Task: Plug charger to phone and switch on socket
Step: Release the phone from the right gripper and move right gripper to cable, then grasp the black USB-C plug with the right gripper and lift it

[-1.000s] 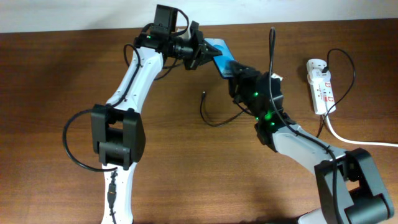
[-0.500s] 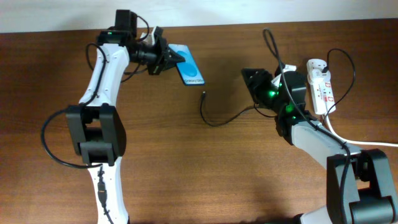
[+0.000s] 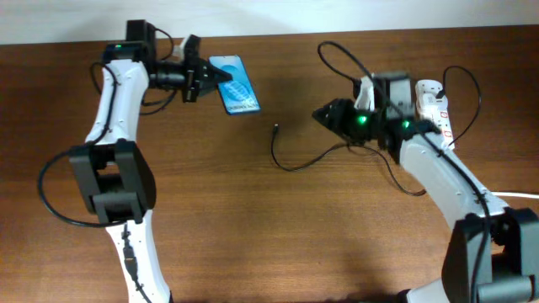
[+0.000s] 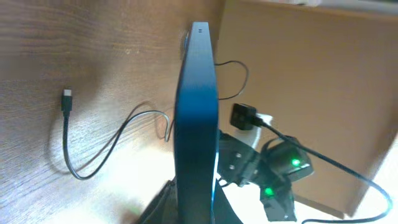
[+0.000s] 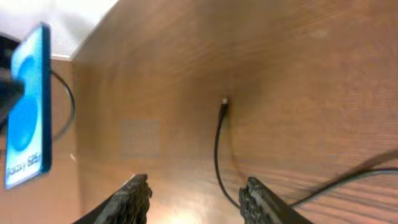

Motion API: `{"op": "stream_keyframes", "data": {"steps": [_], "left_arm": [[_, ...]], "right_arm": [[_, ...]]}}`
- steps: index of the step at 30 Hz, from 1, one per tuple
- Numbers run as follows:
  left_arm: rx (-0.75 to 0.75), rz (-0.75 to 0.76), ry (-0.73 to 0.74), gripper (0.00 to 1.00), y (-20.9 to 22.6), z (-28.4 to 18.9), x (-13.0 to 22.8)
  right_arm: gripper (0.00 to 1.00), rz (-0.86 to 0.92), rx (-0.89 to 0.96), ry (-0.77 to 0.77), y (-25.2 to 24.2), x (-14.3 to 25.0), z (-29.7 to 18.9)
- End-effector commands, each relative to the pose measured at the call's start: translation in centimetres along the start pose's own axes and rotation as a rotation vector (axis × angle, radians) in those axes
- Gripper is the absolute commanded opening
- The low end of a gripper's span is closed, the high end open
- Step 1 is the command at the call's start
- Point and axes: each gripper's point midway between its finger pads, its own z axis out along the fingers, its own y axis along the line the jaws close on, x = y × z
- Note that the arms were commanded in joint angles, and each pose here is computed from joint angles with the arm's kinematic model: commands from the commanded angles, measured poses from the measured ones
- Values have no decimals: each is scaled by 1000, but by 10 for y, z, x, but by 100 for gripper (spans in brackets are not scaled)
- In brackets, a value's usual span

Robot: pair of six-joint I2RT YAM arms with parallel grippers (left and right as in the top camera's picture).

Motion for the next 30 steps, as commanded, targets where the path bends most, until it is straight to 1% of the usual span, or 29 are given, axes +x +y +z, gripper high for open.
{"op": "stream_keyframes", "data": {"steps": [1,5,9,11,13,14,15,17,20,25,30], "left_arm": [[92,25,-41,0,-12,-34,-9],[115,19,-64,0,-11,-49,-13],[135,15,-77,0,-12,-58,-15],[135,14,-80,0,-11,-60,-16],[135,14,-80,0,-11,-60,-16],[135,14,-80,0,-11,-60,-16],[135,14,-80,0,-11,-60,-16],[135,13,-80,0,-11,-60,-16],[135,14,-80,0,-11,-60,-16],[134,14,-80,0,-11,-60,-16],[134,14,-80,0,-11,-60,-16]], "right_arm": [[52,-190,57,-40,29,-7,-5],[52,-223,71,-18,41,-1,13],[51,-216,91,58,41,6,49],[48,-212,109,106,38,12,70],[41,-205,134,157,32,19,93],[41,-194,149,180,27,23,104],[38,-179,161,199,20,28,113],[37,-138,190,227,4,35,127],[36,-120,215,257,-13,43,140],[36,-115,229,288,-25,55,154],[36,-121,226,291,-28,58,164]]}}
